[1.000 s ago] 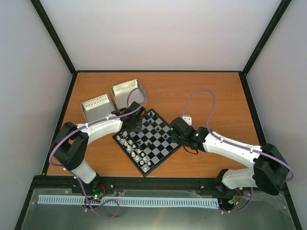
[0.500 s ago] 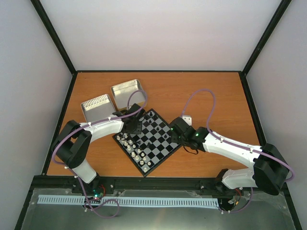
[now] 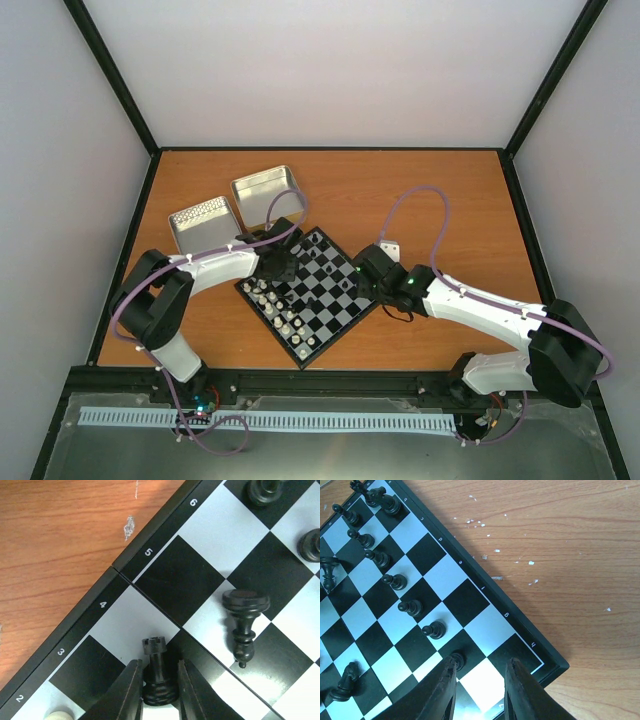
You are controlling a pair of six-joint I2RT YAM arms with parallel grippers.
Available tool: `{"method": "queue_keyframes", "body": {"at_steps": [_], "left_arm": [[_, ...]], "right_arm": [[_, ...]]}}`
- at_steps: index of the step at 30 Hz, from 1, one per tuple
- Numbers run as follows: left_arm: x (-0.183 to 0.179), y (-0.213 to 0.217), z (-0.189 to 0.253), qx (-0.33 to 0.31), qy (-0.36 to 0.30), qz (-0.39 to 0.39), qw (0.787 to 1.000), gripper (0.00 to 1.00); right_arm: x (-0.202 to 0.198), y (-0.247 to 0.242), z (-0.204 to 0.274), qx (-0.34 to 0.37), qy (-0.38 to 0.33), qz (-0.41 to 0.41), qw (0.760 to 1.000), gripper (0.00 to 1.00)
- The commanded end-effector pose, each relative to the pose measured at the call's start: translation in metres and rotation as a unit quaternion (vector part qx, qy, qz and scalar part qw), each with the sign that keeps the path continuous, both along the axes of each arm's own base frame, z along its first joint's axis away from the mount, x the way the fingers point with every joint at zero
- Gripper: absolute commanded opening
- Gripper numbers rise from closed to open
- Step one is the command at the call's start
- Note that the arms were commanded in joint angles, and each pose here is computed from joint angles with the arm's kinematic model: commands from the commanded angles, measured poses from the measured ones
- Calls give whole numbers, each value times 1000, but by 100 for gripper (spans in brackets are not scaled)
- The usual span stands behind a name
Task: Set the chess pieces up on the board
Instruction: Pick up the chess piece from the chessboard.
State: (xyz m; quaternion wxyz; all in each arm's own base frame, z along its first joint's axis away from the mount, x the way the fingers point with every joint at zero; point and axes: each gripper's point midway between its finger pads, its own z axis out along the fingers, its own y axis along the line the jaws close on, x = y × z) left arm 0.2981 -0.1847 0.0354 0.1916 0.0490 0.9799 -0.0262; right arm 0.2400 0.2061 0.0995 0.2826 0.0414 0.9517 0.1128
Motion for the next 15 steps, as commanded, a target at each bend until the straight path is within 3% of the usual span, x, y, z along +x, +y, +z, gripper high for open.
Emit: {"method": "queue_keyframes", "body": {"at_steps": [1,9,12,15], "left_arm": [[2,-4,10,-19,-12,-4,1000,16],[0,-24,68,-89,-68,-73,991,13],[-9,-52,106,-158,-98,-155,970,12],[-26,-77,148,-235,-132,-238,933,9]], "right_arm": [[5,-1,5,7,-11,-8,1000,28],[10,34,42,82,-25,79,993,28],[8,56,71,167,-31,144,975,30],[1,74,109,246,-48,202,947,41]]}}
